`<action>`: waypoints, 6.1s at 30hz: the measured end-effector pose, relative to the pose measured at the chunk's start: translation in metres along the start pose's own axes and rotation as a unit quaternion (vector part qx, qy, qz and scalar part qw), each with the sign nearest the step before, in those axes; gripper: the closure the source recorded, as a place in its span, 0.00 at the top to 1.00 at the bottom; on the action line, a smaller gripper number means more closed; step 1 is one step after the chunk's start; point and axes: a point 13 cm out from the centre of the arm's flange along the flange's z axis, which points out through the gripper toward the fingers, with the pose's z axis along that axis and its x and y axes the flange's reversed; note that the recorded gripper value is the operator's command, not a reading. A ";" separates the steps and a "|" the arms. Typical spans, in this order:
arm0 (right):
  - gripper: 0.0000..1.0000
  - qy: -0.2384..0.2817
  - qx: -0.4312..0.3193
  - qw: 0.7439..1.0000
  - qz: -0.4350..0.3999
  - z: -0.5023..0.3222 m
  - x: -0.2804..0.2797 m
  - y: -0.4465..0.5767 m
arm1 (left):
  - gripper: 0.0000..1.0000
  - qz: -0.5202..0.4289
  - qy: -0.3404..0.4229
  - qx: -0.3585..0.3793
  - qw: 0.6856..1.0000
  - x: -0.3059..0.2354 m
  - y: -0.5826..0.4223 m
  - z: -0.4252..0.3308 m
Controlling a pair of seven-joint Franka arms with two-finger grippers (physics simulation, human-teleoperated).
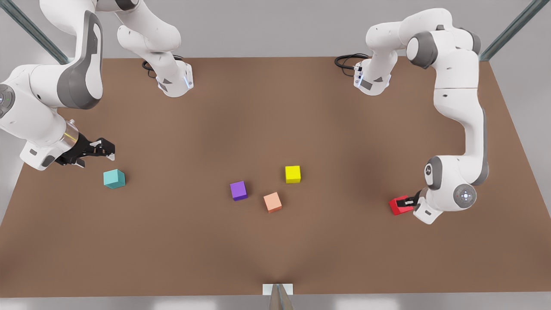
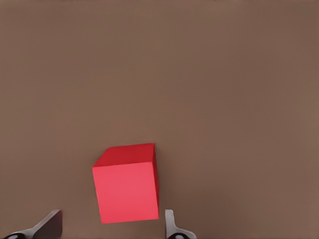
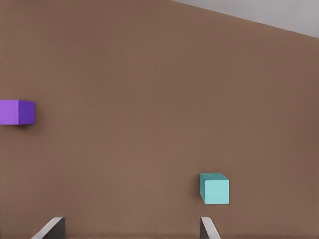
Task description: Pick up red wooden cube and pass to hand red wooden cube and place in blue wooden cube
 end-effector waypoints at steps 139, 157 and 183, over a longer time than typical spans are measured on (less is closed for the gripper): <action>1.00 -0.582 -0.369 0.532 -0.493 0.190 -0.206 0.450 | 0.64 0.162 -0.017 0.643 0.748 0.095 -0.548 -0.139; 0.51 -0.572 -0.371 0.535 -0.499 0.202 -0.201 0.474 | 0.64 0.161 -0.020 0.640 0.751 0.101 -0.559 -0.133; 0.51 -0.096 -0.143 0.626 -0.760 0.170 -0.079 0.025 | 1.00 0.341 0.062 -0.049 0.937 0.150 -0.118 -0.240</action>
